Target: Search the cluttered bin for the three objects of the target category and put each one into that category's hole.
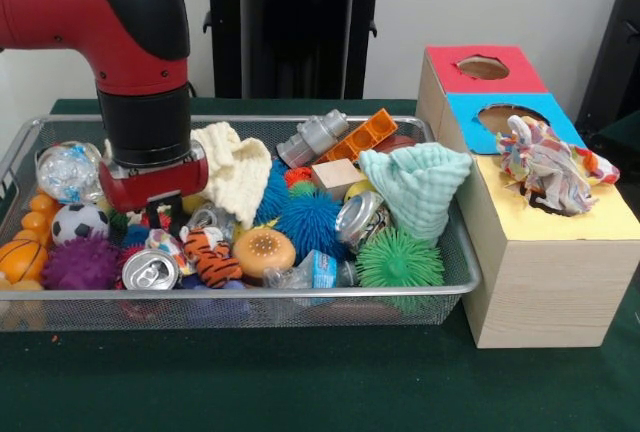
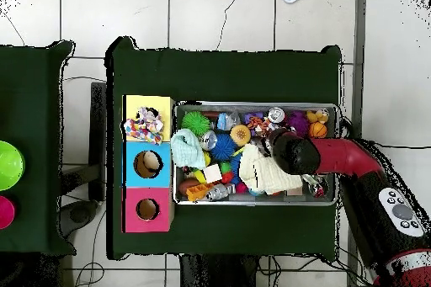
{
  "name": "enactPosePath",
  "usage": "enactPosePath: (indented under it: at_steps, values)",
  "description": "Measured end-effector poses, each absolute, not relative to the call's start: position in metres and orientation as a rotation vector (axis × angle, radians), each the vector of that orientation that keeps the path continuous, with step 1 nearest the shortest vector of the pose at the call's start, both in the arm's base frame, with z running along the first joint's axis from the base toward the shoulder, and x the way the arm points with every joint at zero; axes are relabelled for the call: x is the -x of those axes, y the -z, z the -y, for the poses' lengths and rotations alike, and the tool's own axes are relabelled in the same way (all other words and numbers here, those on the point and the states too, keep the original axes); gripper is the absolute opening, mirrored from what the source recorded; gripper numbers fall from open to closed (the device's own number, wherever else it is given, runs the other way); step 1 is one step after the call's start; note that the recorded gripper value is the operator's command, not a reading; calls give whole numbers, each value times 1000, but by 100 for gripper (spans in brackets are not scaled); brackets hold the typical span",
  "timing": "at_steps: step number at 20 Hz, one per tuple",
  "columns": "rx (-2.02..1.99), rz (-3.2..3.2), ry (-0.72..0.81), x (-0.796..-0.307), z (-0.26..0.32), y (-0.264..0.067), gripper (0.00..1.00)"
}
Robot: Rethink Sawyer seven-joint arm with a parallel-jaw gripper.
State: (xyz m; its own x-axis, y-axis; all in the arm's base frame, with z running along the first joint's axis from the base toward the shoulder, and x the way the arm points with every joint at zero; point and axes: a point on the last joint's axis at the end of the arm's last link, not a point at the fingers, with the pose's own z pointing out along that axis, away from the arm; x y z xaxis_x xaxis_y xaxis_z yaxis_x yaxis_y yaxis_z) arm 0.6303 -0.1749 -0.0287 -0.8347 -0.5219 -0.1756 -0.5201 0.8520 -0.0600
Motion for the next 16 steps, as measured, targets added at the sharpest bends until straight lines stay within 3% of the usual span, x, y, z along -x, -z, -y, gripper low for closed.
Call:
enactPosePath:
  at_steps: [10,16]
  values:
    - [829,-2832,2,-629,166,21,0]
    - [786,-2850,-113,-633,140,-24,0]
